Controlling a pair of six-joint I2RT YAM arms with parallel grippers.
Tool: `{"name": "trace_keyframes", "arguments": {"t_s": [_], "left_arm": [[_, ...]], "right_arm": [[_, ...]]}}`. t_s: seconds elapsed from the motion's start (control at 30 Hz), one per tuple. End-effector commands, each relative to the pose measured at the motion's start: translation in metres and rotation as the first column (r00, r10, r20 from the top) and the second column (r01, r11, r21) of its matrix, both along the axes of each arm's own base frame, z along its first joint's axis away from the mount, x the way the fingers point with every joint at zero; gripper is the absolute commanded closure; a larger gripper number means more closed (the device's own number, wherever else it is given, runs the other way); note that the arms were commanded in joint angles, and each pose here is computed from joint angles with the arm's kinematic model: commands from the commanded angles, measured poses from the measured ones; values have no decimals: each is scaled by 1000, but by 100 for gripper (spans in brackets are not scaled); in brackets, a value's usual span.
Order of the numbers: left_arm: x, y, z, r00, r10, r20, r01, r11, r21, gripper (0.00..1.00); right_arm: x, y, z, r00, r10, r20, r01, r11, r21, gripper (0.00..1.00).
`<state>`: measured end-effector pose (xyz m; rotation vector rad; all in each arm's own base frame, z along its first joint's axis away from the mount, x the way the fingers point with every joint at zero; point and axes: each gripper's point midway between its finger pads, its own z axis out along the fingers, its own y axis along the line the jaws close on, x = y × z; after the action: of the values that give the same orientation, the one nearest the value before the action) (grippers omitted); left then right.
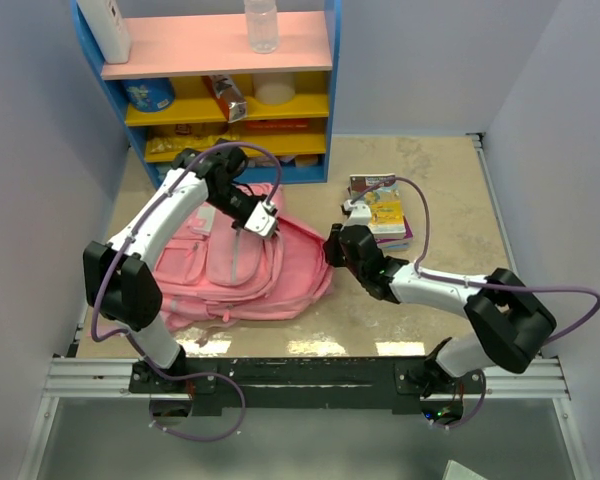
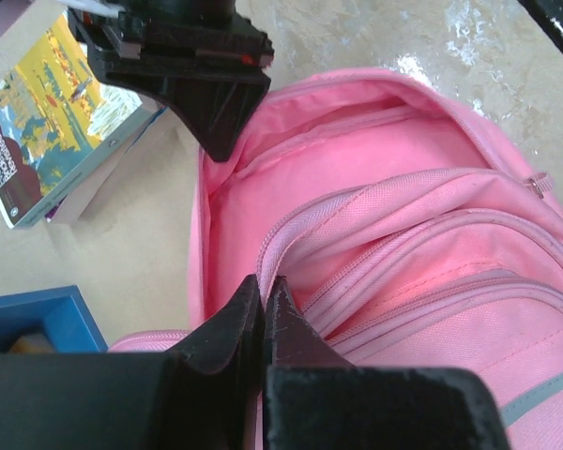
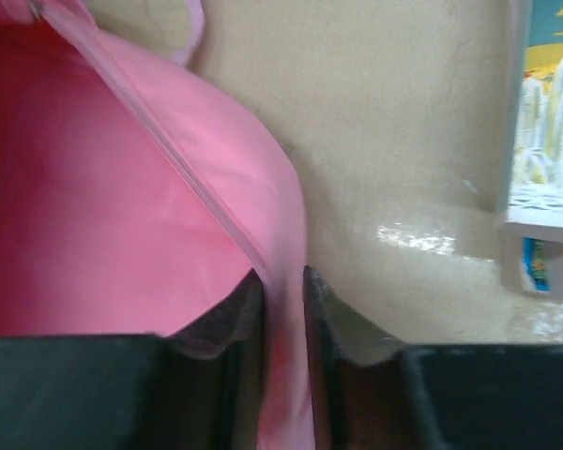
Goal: Pack the student bag
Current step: Pick up the book from the center of the board.
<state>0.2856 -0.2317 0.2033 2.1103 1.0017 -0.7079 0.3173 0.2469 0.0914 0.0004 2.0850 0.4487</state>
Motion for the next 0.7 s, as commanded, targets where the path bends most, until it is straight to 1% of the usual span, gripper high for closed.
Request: {"name": "trace_keyframes", "arguments": {"t_s": [0.0,0.03,0.07,0.1,0.13,0.17,0.2,0.23,0.3,0.33,0.37,0.43,0.47,0.5,0.53,0.63,0.67], "left_arm": [[-1,23,-4,999,36,31,-38,996,84,100],[-4,22,-5,999,35,26,-37,996,85,100],[-11,22,-4,999,30,20,-31,997,74,100],[-14,21,-4,1000,26,14,-27,997,68,100],[-17,20,-3,1000,25,11,-25,998,63,100],[-21,19,-1,1000,22,5,-22,998,51,100],[-24,17,0,1000,18,2,-18,999,44,100],[-27,16,0,1000,18,-7,-17,999,40,100],[-33,13,4,1000,8,-10,-8,1000,22,100],[-35,12,6,1000,6,-11,-6,1000,17,100],[-37,10,7,1000,2,-14,-2,1000,7,100],[-39,9,10,1000,0,-14,0,1000,-5,100],[-39,8,12,1000,-1,-17,1,1000,-12,100],[-41,7,11,1000,-3,-20,3,1000,-13,100],[-41,6,13,1000,-4,-17,4,1000,-19,100],[-43,5,12,1000,-11,-23,11,1000,-24,100],[-43,5,12,1000,-11,-27,10,999,-31,100]], "right_arm": [[6,-12,31,999,-26,40,26,1000,-4,61],[5,-14,38,999,-25,33,26,999,-20,34],[9,-16,52,998,-29,51,30,999,-16,15],[17,-16,75,995,-56,79,55,998,6,1],[18,-24,78,995,-87,58,87,996,-7,1],[25,-34,84,990,-138,39,138,990,7,1],[36,-35,105,986,-155,57,154,988,14,1],[37,-44,103,985,-170,28,170,985,-31,1],[56,-66,112,973,-230,30,232,972,-46,1],[62,-77,108,968,-251,12,252,967,-49,1],[78,-110,104,945,-328,-13,327,944,-27,1],[95,-134,87,933,-354,-65,354,935,-7,1],[103,-157,82,914,-401,-69,399,916,-33,2],[110,-163,82,909,-411,-70,409,911,-43,1],[113,-166,69,904,-416,-95,411,909,-74,1],[124,-169,52,899,-423,-118,413,906,-97,1],[126,-171,52,898,-427,-107,415,902,-119,1]]}}
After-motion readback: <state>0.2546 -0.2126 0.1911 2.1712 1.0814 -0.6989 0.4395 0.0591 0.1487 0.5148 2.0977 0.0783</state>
